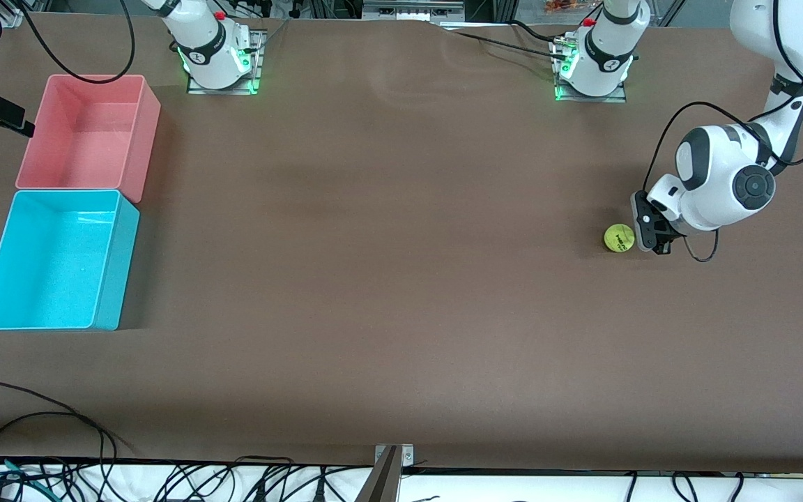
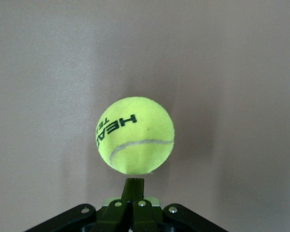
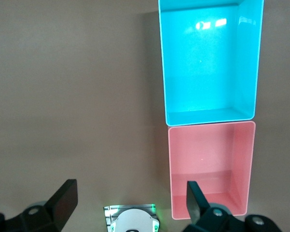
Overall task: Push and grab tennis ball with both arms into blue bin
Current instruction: 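Push the tennis ball with the left gripper toward the right arm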
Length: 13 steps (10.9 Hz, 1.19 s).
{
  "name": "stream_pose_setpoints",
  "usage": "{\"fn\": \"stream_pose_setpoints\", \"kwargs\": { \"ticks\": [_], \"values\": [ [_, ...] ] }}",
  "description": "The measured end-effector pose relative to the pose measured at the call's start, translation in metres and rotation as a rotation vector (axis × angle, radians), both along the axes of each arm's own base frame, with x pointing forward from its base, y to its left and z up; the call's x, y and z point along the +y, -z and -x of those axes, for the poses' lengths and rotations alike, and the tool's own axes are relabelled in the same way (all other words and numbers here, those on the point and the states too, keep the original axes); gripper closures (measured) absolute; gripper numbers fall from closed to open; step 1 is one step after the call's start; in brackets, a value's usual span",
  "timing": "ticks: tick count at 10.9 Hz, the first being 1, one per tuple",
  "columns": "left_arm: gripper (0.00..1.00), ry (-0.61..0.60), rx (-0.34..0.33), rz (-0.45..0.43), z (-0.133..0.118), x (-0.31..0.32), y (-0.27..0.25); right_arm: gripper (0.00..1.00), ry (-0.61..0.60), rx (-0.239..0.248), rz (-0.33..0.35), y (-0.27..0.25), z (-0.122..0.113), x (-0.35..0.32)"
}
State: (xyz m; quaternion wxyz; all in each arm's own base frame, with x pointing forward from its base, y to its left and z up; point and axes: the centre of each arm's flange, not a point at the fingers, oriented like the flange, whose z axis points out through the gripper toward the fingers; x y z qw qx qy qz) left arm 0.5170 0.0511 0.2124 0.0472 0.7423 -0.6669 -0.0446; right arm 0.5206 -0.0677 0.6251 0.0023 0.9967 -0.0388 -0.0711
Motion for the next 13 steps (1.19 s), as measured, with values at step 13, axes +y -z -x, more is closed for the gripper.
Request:
{"fn": "stream_pose_setpoints", "kwargs": {
  "ticks": [13],
  "values": [
    [0.99,-0.088,-0.022,0.078,-0.003,-0.015,0.026,0.0,0.008,0.0,0.0,0.0,0.001,-0.004]
  ]
}}
